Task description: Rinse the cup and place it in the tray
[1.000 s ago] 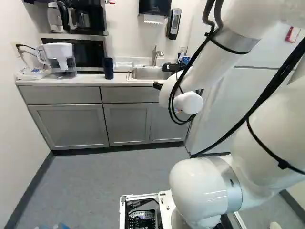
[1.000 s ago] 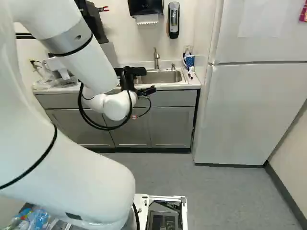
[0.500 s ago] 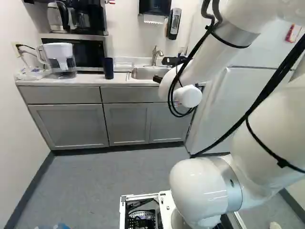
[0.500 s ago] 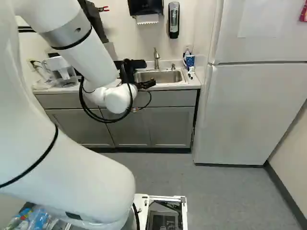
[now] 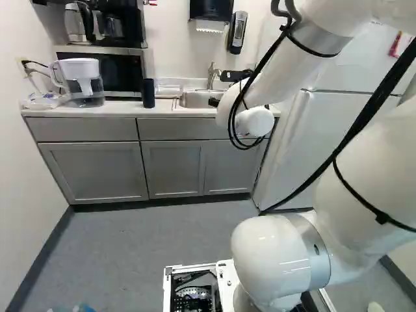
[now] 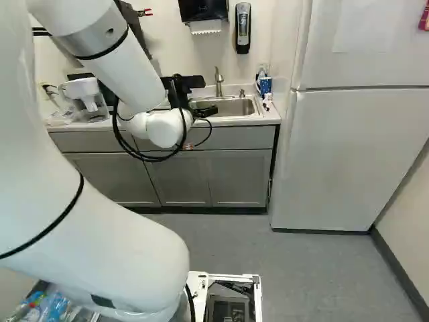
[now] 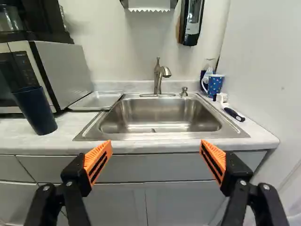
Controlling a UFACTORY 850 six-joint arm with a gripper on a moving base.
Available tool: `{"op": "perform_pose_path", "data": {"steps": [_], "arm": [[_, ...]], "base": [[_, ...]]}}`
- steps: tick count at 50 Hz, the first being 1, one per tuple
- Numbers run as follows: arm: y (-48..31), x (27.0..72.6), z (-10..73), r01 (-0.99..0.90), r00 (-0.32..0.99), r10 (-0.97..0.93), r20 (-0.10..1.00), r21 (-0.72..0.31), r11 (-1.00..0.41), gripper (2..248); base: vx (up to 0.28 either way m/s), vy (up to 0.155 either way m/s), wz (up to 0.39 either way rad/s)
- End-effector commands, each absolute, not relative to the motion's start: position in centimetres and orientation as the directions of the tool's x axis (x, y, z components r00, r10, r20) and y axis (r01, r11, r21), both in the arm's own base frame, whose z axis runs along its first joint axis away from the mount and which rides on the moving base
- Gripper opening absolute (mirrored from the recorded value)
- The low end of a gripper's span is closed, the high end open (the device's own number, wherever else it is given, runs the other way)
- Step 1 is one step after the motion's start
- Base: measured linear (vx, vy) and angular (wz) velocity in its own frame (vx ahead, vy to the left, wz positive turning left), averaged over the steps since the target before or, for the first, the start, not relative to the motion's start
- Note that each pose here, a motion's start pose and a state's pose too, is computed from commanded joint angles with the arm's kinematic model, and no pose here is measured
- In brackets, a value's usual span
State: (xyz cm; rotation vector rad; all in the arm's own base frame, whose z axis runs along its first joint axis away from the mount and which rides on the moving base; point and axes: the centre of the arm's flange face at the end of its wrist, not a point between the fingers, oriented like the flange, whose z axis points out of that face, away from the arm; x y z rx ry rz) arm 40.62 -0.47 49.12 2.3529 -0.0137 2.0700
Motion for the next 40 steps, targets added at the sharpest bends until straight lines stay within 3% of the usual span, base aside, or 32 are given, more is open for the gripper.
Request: {"op": "perform_pose_path", "data": {"steps": [40], "arm": [[-0.2, 42.9, 52.4, -0.004, 0.149, -0.001, 0.989, 0.000, -1.000, 247]], "base": [[0.000, 0.000, 0.000]]}}
